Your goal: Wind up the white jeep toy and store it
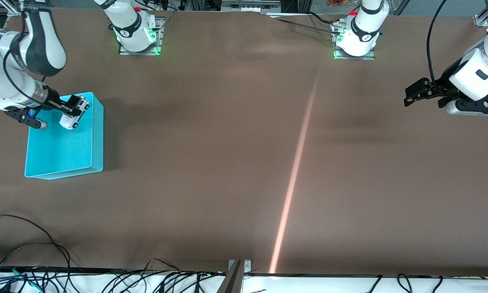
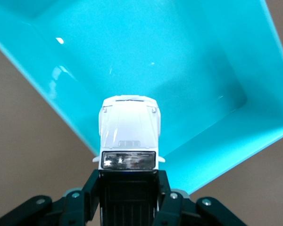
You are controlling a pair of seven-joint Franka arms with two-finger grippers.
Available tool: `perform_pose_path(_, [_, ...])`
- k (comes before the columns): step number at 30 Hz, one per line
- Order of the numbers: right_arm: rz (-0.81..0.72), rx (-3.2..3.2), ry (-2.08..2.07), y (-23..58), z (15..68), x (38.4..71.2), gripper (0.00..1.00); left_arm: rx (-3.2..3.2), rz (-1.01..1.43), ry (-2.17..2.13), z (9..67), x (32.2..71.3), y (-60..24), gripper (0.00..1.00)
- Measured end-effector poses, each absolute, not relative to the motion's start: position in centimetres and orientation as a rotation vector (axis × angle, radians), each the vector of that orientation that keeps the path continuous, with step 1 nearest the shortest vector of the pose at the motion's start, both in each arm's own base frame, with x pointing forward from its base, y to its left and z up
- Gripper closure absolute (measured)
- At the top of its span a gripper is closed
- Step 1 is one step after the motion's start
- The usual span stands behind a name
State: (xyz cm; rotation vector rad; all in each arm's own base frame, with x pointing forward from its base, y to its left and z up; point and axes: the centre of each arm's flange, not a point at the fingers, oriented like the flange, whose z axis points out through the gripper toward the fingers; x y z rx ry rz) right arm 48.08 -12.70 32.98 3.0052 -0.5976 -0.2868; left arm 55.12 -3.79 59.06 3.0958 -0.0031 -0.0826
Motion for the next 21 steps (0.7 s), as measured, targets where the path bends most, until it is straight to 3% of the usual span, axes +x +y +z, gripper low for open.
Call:
perform_pose_path(9, [-0.277,2.983,-0.354,-18.7,27.7,47.8,0.48,3.096,-0.083,-0.003,59.1,55.1,-3.8,0.0])
perform_pose_path(21, [-0.308,2.968,-0.32,-19.5,20.7,47.9,0.48,3.096,-0.083,-0.003,59.0,55.1,-3.8,0.0])
